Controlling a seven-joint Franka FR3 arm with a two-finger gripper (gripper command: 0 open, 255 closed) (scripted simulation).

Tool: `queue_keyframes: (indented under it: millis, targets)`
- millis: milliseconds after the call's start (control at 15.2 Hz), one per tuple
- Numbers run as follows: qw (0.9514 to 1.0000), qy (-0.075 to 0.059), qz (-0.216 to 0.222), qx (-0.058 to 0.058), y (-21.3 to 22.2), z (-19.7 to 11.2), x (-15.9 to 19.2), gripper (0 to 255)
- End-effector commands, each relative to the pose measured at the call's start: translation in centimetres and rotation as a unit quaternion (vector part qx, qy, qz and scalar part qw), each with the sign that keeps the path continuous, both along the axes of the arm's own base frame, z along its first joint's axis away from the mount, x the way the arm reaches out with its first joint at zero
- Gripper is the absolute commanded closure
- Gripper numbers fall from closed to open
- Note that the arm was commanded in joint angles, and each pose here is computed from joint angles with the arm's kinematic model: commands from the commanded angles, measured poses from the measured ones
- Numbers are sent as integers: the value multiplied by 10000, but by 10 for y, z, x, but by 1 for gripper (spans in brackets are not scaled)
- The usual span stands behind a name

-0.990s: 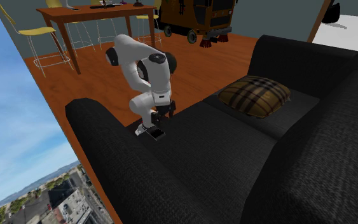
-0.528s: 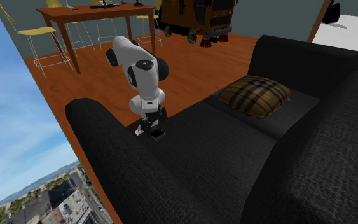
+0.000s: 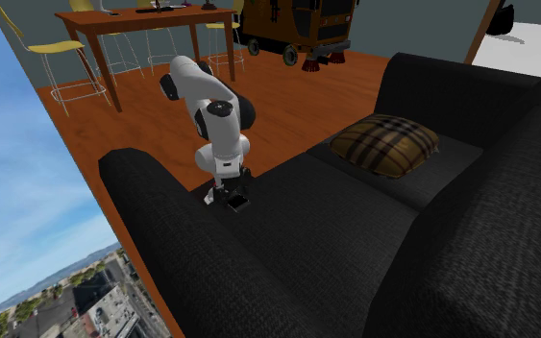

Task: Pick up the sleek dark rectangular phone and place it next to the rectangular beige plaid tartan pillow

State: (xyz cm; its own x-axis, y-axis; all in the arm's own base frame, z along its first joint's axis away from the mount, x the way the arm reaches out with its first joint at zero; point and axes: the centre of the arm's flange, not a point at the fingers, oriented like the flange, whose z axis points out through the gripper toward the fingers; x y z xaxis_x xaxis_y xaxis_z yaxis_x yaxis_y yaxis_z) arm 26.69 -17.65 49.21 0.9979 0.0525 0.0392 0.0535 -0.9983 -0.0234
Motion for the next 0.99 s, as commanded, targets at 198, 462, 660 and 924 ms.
queue_keyframes:
  millis: [198, 462, 660, 924]
  targets:
    - [10000, -1, 0, 0, 0, 0, 0, 0]
    - [10000, -1, 0, 0, 0, 0, 0, 255]
    - [10000, -1, 0, 0, 0, 0, 0, 255]
    - [10000, -1, 0, 0, 0, 5, 0, 255]
